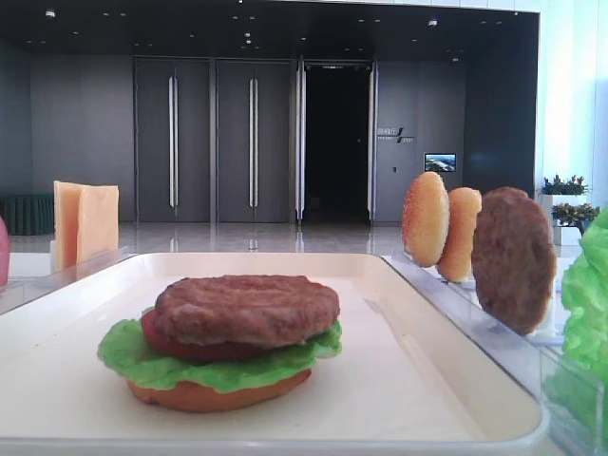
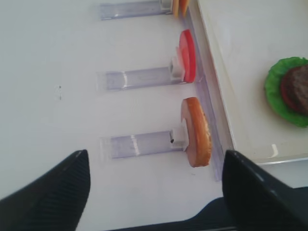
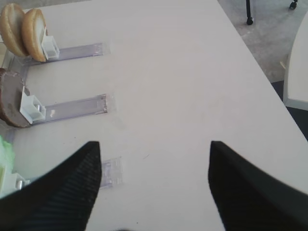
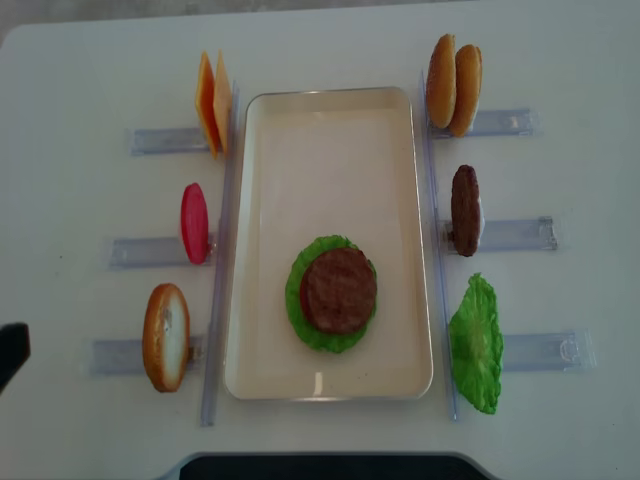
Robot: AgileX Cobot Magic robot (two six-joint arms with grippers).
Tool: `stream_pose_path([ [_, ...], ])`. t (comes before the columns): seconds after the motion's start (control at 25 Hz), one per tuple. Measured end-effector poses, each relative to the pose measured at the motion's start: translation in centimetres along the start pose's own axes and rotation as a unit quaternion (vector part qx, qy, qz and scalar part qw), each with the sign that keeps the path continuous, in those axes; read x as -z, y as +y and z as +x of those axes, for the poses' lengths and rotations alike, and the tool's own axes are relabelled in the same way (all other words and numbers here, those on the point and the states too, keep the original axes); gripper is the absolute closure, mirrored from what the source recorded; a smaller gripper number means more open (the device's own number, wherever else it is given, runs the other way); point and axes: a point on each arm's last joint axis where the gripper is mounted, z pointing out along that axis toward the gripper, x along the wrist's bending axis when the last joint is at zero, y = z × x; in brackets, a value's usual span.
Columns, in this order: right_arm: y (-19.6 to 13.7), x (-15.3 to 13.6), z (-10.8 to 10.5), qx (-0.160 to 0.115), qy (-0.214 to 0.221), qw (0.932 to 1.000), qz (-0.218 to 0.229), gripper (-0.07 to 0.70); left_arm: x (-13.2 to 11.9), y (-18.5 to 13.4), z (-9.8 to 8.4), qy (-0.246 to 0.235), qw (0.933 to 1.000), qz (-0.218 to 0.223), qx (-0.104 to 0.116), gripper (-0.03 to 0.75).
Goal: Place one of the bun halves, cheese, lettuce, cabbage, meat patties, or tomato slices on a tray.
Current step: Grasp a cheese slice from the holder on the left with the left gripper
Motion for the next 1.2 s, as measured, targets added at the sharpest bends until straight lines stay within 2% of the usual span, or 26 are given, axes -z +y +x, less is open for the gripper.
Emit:
stream_pose_path([
  [0.08,0.0,0.0,0.0,0.000,0.000,1.0000,0.000,0.149,-0.9,1.9,0.3,0.009,0.9995,0.031,-0.002,0.054],
  [0.24,0.0,0.0,0.0,0.000,0.000,1.0000,0.000,0.149,-3.1,5.5,0.6,0.015,0.9966,0.080,0.009,0.060],
  [0.4,0.0,0.0,0.0,0.000,0.000,1.0000,0.000,0.150,-5.9,8.9,0.9,0.022,0.9917,0.126,0.010,0.072],
  [0.52,0.0,0.0,0.0,0.000,0.000,1.0000,0.000,0.150,-8.4,11.5,1.3,0.035,0.9868,0.157,0.023,0.073],
  [0.8,0.0,0.0,0.0,0.000,0.000,1.0000,0.000,0.150,-14.2,17.9,2.2,0.066,0.9793,0.187,0.039,0.073],
  [1.0,0.0,0.0,0.0,0.000,0.000,1.0000,0.000,0.150,-17.9,22.3,2.5,0.068,0.9813,0.174,0.047,0.073],
  [1.2,0.0,0.0,0.0,0.000,0.000,1.0000,0.000,0.150,-21.7,24.7,2.7,0.067,0.9815,0.172,0.051,0.073],
])
